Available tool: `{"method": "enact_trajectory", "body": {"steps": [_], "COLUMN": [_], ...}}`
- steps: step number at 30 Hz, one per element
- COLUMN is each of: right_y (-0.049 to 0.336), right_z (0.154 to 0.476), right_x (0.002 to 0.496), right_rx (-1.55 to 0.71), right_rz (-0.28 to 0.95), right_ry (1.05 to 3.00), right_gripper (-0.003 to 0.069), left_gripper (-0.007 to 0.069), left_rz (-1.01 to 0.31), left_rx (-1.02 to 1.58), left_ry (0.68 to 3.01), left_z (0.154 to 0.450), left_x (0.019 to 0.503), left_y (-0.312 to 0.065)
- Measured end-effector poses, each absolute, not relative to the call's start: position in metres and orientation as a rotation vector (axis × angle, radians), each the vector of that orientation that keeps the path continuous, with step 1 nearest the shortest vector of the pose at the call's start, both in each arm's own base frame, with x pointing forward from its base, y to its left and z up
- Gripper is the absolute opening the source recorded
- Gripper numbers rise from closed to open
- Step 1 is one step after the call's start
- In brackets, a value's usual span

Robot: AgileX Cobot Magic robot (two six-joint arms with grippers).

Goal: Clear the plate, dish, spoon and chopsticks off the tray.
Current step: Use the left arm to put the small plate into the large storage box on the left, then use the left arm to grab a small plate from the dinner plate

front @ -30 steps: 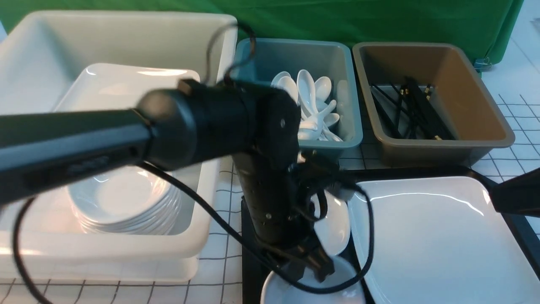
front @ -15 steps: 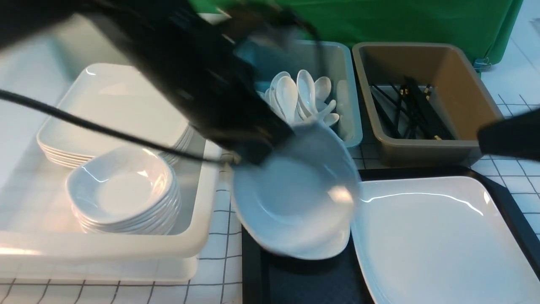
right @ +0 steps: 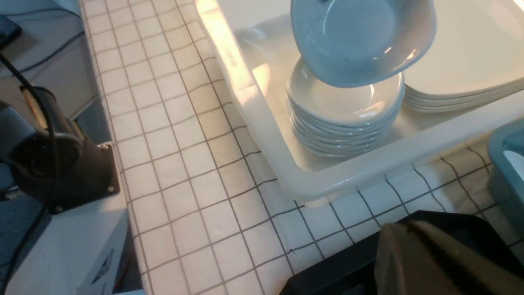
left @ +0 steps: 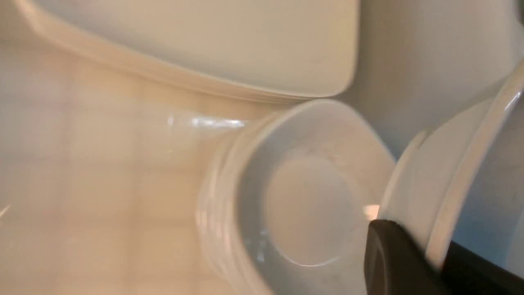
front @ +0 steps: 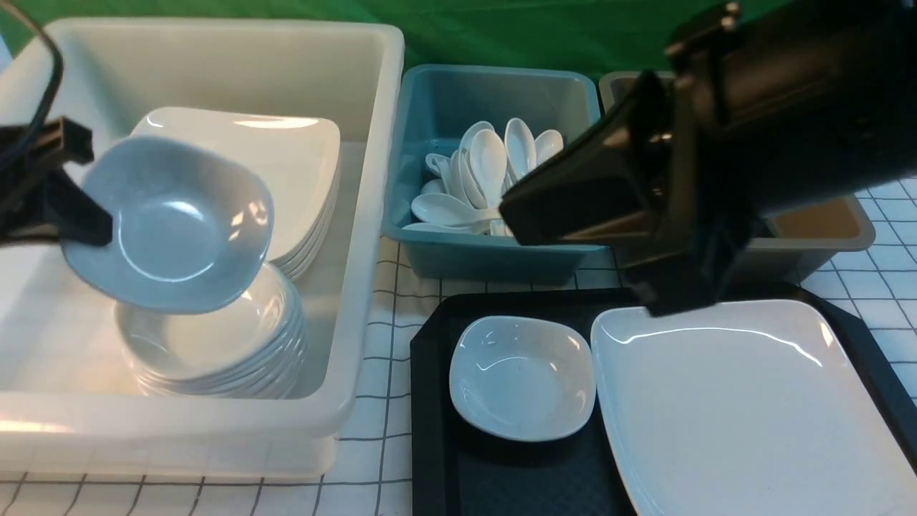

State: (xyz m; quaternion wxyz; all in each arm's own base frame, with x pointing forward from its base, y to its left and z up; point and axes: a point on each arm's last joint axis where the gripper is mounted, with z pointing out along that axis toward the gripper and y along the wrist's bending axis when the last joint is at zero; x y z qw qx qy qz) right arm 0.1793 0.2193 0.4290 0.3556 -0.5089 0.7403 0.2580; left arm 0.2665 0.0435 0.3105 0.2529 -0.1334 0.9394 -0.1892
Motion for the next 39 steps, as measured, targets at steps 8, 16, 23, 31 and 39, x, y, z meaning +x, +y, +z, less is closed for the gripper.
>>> {"method": "enact_trajectory", "body": {"steps": [8,16,23,31,39], "right_y": [0.238,0.232,0.193,0.115,0.06], "right_z": [0.423,0.42,0.424,0.421,0.368], "right_x": [0.192,0.194,0.203,0.213,0.204], "right_rx": [-1.333,-1.339,-1.236,-0.963,-0.693], "right_rz": [0.633,0.565,0.249,0.061,0.042], "right_ry": [1.956,1.994,2.139,2.31,2.546], "right_gripper": [0.0004,0.0004,0.0008,0.0008,0.0008], "left_gripper": [0.0127,0.0468,0.0433,0.002,0.001], "left_rz": [-0.535,-0.528,-0.448,-0.606,-0.492], "left_rx": [-0.483,-0.413,-0.296,0.306,1.006], "left_ry": [2.569,2.599,2.47,2.269,2.216], "left_z": [0.274,0.295,0.373,0.416,0.359], "left_x": [0.259,0.261,0.258,0.248,0.243], "left_y": [0.044,0.045,0.044,-0.06,-0.205]}}
